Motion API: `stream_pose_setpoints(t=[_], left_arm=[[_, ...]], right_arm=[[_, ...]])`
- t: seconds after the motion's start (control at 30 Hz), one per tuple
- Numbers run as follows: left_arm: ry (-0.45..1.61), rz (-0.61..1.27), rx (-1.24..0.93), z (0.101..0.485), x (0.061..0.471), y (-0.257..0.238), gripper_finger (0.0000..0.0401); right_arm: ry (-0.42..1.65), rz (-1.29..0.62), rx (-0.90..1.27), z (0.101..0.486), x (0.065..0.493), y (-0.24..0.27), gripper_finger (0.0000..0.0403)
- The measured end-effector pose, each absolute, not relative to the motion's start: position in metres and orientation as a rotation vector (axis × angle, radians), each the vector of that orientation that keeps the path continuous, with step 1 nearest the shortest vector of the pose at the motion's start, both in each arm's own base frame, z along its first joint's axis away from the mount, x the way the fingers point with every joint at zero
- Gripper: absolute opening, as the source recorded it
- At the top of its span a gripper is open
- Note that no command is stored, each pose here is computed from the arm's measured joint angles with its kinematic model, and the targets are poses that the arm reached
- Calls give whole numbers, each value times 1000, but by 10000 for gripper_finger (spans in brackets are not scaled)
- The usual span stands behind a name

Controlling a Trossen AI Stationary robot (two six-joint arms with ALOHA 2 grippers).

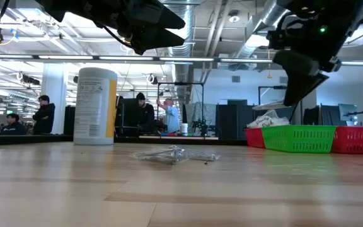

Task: Pick & Place Travel size toiletries
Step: Put the silver nail cutter into the bottom green bin

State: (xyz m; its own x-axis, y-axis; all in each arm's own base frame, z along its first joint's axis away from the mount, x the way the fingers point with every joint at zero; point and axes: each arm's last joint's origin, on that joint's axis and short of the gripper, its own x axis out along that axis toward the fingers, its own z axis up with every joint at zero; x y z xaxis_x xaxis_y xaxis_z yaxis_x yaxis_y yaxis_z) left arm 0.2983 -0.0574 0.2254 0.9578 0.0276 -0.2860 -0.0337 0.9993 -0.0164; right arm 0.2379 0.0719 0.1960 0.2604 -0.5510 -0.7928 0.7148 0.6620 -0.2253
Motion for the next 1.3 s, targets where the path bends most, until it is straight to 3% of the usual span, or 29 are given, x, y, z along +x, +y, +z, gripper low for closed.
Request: stream_pose_setpoints(t=[0.67, 1.13, 1.3], left_arm=[[286, 31, -22, 226, 298, -57, 241], [287, 30, -19, 226, 298, -57, 241], [288, 31, -18, 226, 298, -57, 241]], right_arm=[[1018, -1236, 269, 179, 213, 29, 42], [1014, -1254, 313, 169, 212, 4, 42], [924, -1208, 392, 169, 203, -6, 42]])
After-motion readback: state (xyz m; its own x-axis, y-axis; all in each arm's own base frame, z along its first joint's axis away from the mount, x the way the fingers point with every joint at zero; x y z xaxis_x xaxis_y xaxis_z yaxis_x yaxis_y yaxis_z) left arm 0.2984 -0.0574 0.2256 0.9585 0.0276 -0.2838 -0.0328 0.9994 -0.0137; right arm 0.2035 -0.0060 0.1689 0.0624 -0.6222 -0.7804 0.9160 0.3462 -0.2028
